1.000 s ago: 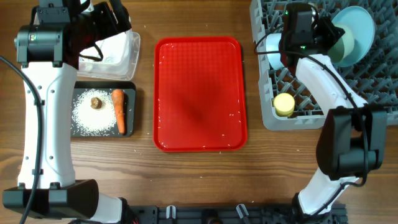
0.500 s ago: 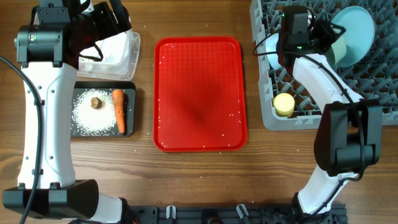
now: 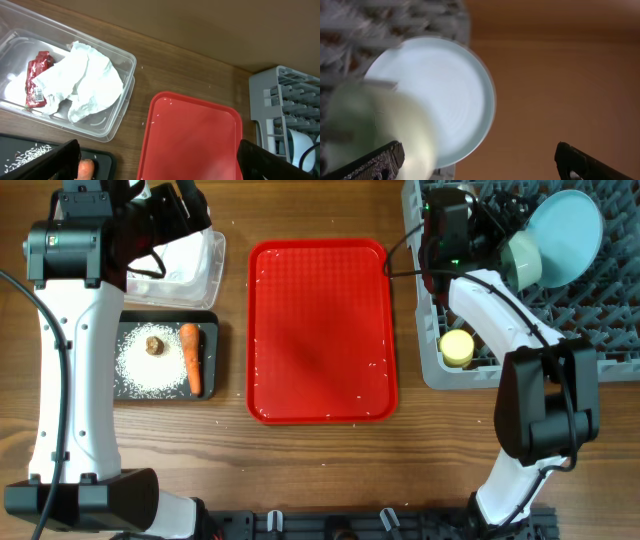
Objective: Sort waste into correct bins and load items into the dishwasher rack
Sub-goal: 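Carry the green bowl with the right gripper into the grey rack, then release the green bowl in the rack beside the blue bowl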
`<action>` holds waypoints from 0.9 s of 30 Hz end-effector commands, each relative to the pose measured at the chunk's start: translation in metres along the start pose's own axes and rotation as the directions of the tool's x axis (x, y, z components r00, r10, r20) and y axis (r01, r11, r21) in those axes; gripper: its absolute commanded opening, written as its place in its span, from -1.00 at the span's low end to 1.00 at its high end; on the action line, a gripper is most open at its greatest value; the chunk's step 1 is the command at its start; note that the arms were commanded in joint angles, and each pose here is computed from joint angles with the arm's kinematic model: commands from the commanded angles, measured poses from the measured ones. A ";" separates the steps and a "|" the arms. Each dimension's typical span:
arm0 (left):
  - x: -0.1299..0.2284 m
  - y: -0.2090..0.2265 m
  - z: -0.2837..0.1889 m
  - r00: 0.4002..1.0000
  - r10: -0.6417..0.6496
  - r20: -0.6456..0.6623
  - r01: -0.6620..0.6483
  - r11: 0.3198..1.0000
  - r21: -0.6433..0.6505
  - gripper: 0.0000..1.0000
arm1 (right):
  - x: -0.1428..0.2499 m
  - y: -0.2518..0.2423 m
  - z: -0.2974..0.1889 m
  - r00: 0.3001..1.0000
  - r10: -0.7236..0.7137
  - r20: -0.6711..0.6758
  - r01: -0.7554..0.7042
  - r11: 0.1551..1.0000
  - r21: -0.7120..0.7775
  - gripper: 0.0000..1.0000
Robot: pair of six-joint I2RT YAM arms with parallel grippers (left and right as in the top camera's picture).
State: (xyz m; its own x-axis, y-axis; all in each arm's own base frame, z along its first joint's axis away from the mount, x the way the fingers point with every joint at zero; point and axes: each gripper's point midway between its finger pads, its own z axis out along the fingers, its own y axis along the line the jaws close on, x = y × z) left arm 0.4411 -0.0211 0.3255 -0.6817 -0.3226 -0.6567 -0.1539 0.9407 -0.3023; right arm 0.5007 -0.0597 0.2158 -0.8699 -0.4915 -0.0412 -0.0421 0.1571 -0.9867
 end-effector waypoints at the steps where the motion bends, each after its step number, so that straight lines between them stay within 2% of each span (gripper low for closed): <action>1: -0.004 0.002 -0.011 1.000 -0.011 0.028 0.011 1.000 -0.002 1.00 | 0.005 -0.021 -0.004 0.999 0.015 -0.045 -0.012 0.998 0.065 0.99; 11: -0.004 0.002 -0.011 1.000 -0.011 0.028 0.011 1.000 -0.002 1.00 | 0.000 -0.084 -0.018 0.982 0.190 -0.017 -0.182 0.961 0.208 0.99; 15: -0.004 0.002 -0.011 1.000 -0.011 0.028 0.011 1.000 -0.002 1.00 | 0.025 -0.129 -0.032 0.910 0.415 0.000 -0.395 0.866 0.306 1.00; 18: -0.004 0.002 -0.011 1.000 -0.011 0.028 0.011 1.000 -0.002 1.00 | 0.050 -0.149 -0.042 0.870 0.493 -0.007 -0.459 0.815 0.354 1.00; 22: -0.004 0.002 -0.011 1.000 -0.011 0.028 0.011 1.000 -0.002 1.00 | 0.069 -0.141 -0.044 0.837 0.540 -0.089 -0.488 0.810 0.326 1.00; 27: -0.004 0.002 -0.011 1.000 -0.011 0.028 0.011 1.000 -0.002 1.00 | 0.068 -0.142 -0.045 0.832 0.550 -0.074 -0.500 0.800 0.330 1.00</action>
State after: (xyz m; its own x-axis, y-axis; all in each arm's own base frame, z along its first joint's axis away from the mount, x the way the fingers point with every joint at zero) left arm 0.4408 -0.0211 0.3251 -0.6832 -0.3226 -0.6552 -0.1546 0.9407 -0.3020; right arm 0.4352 -0.0752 0.3602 -0.7971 -0.2930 -0.5279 0.5329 0.0698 -0.8433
